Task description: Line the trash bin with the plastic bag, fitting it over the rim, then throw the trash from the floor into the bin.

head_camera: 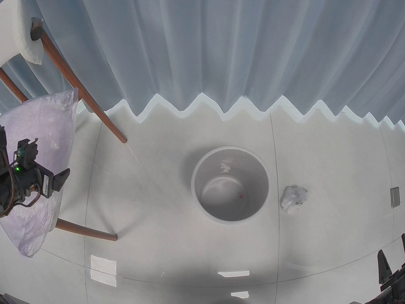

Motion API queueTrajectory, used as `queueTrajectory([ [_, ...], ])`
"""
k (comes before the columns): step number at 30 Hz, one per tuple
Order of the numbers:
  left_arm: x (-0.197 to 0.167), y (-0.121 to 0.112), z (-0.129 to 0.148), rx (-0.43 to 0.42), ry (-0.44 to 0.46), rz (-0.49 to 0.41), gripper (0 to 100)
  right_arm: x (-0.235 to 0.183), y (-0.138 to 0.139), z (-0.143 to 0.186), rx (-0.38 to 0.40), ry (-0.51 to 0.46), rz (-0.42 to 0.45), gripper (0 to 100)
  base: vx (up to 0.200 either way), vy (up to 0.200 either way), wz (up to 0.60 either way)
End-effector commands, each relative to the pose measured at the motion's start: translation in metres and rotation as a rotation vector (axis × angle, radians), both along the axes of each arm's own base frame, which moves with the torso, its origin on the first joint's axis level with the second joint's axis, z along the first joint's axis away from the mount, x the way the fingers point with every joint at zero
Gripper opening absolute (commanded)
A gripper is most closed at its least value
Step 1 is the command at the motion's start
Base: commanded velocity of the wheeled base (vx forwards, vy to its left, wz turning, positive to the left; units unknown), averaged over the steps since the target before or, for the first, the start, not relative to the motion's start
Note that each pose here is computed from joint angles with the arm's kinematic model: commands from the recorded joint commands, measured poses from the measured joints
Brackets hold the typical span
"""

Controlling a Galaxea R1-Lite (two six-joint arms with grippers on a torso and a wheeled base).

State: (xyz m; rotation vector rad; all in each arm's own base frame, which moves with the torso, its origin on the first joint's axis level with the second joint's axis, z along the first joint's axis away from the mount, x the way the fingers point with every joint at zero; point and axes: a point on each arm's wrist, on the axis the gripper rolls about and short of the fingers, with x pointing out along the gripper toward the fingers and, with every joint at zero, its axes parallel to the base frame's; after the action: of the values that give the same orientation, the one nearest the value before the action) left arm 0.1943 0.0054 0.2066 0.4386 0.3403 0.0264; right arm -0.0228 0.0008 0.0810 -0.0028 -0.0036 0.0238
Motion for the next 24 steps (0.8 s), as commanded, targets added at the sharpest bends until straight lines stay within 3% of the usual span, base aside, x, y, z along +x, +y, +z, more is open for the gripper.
queueTrajectory([
  [1, 0.022, -0.011, -0.017, 0.007, 0.074, -0.050, 100, 0.000, 0.000, -0.005, 0.000, 0.001, 0.001, 100, 0.000, 0.000, 0.00],
  [7, 0.029, -0.020, -0.024, 0.049, 0.089, -0.026, 100, 0.000, 0.000, -0.005, 0.000, 0.001, 0.001, 100, 0.000, 0.000, 0.00],
  [21, 0.048, -0.017, -0.022, 0.152, 0.042, 0.013, 100, 0.000, 0.000, -0.005, 0.000, 0.001, 0.001, 100, 0.000, 0.000, 0.00],
  [22, 0.048, -0.016, -0.023, 0.165, 0.046, 0.019, 0, 0.000, 0.000, -0.005, 0.000, 0.001, 0.001, 100, 0.000, 0.000, 0.00],
  [24, 0.049, -0.012, -0.022, 0.173, 0.045, 0.034, 0, 0.000, 0.000, -0.005, 0.000, 0.001, 0.001, 100, 0.000, 0.000, 0.00],
])
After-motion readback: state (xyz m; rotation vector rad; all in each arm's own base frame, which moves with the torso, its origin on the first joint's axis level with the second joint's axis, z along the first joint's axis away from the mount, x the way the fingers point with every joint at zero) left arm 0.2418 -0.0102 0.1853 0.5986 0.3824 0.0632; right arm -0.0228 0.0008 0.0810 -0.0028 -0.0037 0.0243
